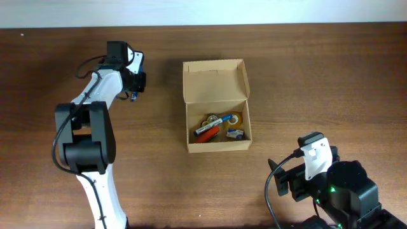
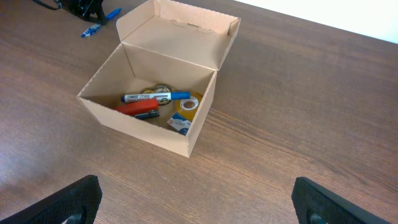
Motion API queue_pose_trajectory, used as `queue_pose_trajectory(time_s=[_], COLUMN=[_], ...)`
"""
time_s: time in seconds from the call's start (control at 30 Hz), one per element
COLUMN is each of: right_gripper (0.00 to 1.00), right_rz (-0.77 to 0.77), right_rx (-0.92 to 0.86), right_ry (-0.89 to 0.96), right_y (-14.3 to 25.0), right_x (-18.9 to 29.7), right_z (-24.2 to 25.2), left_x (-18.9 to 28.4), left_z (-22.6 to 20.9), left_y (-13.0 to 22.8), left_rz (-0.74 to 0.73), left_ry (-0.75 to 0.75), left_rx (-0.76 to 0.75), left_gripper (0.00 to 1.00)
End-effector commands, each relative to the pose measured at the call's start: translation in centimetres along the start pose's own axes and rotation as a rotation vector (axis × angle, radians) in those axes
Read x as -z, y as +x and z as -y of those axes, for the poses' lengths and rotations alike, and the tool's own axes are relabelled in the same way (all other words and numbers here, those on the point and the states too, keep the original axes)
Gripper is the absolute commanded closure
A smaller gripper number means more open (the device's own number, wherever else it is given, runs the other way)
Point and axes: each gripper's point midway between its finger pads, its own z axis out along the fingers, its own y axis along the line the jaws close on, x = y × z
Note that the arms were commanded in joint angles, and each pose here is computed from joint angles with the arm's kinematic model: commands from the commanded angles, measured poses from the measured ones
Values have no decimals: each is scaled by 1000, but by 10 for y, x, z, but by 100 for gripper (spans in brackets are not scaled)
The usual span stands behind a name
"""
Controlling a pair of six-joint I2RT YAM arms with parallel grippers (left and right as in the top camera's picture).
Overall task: Pack container
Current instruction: 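Close the left gripper on the blue pen and lift it, then carry the blue pen into the box and open the left gripper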
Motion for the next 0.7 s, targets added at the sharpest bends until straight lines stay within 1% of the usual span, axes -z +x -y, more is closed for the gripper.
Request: queue_pose_trajectory(time_s=[0.0,0.1,0.27,0.33,0.5,0.67], right_gripper=[1,1,1,1,1,1], right_rz=[11,11,11,11,11,11], right_rx=[0,0,0,0,0,0], right_ry=[-2,-2,-2,-2,-2,-2], right_y=[-2,-2,-2,-2,-2,-2], right_x=[2,2,2,2,2,2], right_z=[-1,-1,-1,-1,-1,-1], left_x=[-5,26,98,132,215,276], left_z=[6,16,24,35,92,164], left_y=[7,-17,-56,-69,-88,-79], left_rz=[-31,22,130,189,332,418], left_ry=[38,103,103,103,126,186], left_rx=[47,45,18,-27,-238,-470], left_gripper=[98,98,98,98,98,98])
